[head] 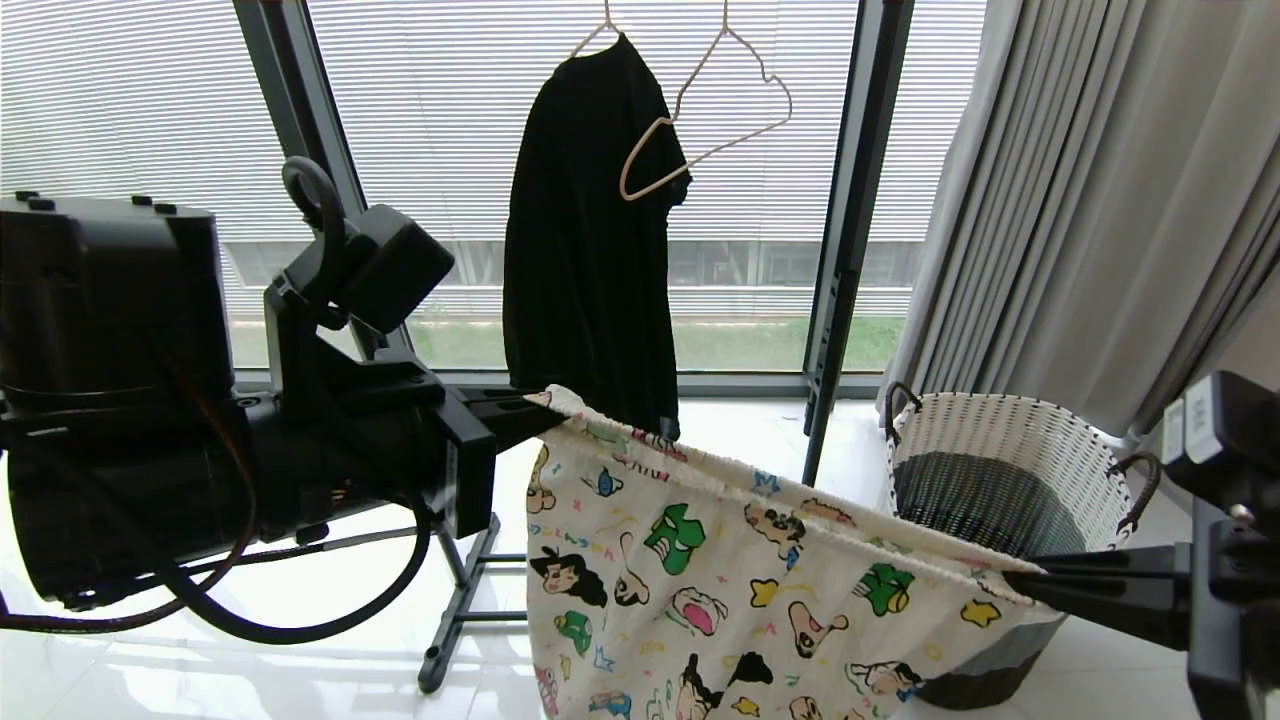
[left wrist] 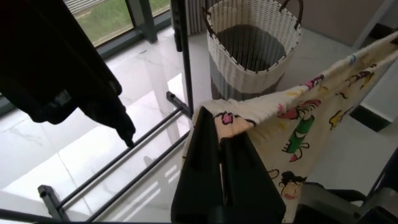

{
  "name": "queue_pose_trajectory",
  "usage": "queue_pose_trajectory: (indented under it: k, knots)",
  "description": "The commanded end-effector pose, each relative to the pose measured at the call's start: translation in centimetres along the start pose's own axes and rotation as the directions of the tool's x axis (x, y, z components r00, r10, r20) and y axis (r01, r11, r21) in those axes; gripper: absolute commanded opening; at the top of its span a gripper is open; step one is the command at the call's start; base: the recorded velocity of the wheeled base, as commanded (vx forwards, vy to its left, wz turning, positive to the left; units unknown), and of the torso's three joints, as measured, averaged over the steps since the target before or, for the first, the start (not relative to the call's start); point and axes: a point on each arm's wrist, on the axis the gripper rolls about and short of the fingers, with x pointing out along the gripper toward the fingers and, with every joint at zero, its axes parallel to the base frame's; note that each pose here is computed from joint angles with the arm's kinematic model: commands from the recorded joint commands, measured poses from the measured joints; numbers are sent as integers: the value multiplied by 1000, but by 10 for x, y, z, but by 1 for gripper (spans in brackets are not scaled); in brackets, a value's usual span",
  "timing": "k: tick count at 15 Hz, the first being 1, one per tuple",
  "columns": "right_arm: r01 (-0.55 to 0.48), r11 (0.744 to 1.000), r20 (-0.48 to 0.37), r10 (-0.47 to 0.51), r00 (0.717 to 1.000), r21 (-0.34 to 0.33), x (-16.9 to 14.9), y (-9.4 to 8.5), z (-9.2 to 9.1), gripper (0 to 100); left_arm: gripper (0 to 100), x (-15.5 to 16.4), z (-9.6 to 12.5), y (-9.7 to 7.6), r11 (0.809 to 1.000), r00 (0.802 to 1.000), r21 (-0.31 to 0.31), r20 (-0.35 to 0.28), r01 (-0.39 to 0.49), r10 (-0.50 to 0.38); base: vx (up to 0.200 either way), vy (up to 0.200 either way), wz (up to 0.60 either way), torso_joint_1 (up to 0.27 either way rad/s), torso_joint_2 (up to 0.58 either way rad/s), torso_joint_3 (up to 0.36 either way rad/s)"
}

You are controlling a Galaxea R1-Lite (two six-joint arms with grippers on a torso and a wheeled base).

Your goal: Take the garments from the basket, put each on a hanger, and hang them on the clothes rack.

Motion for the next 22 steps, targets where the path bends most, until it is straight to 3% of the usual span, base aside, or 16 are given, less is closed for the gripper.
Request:
queue_pose_trajectory:
  k: [1, 7, 9, 11, 13, 15, 17, 20, 22]
  knots:
    - [-51, 998, 42, 52, 998, -40, -17, 10, -3, 0, 0, 9, -1, 2, 1000, 1000, -4, -14, 2, -2, 0, 0, 0, 0, 0, 0]
    - [-49, 998, 33, 51, 998, -38, -14, 10, -3, 0, 0, 8, -4, 2, 1000, 1000, -30, -21, -10, 9, 0, 0, 0, 0, 0, 0]
    - [-21, 1000, 20, 21, 1000, -10, -8, 5, -1, 0, 0, 7, -14, -7, 992, 998, -126, -58, -22, 15, 0, 0, 0, 0, 0, 0]
    - [39, 999, 42, -40, 998, 26, 6, -7, 7, 0, 0, 4, -18, -22, 971, 994, -218, -79, -97, 82, 0, 0, 0, 0, 0, 0]
    - [89, 995, 102, -94, 990, 50, 32, -21, 24, 0, 0, 1, -30, -56, 946, 986, -289, -120, -149, 119, 0, 0, 0, 0, 0, 0]
    - [99, 994, 121, -105, 987, 53, 44, -28, 41, 0, 0, 1, -47, -81, 944, 974, -272, -177, -185, 140, 0, 0, 0, 0, 0, 0]
    - [115, 992, 132, -122, 984, 60, 53, -36, 54, 0, 0, 2, -63, -96, 956, 963, -222, -231, -189, 137, 0, 0, 0, 0, 0, 0]
    - [118, 991, 150, -126, 981, 62, 59, -40, 66, 0, 0, 7, -69, -111, 969, 960, -184, -255, -163, 113, 0, 0, 0, 0, 0, 0]
    - [118, 991, 150, -126, 981, 62, 59, -41, 66, 0, 0, 7, -68, -111, 969, 961, -185, -252, -161, 111, 0, 0, 0, 0, 0, 0]
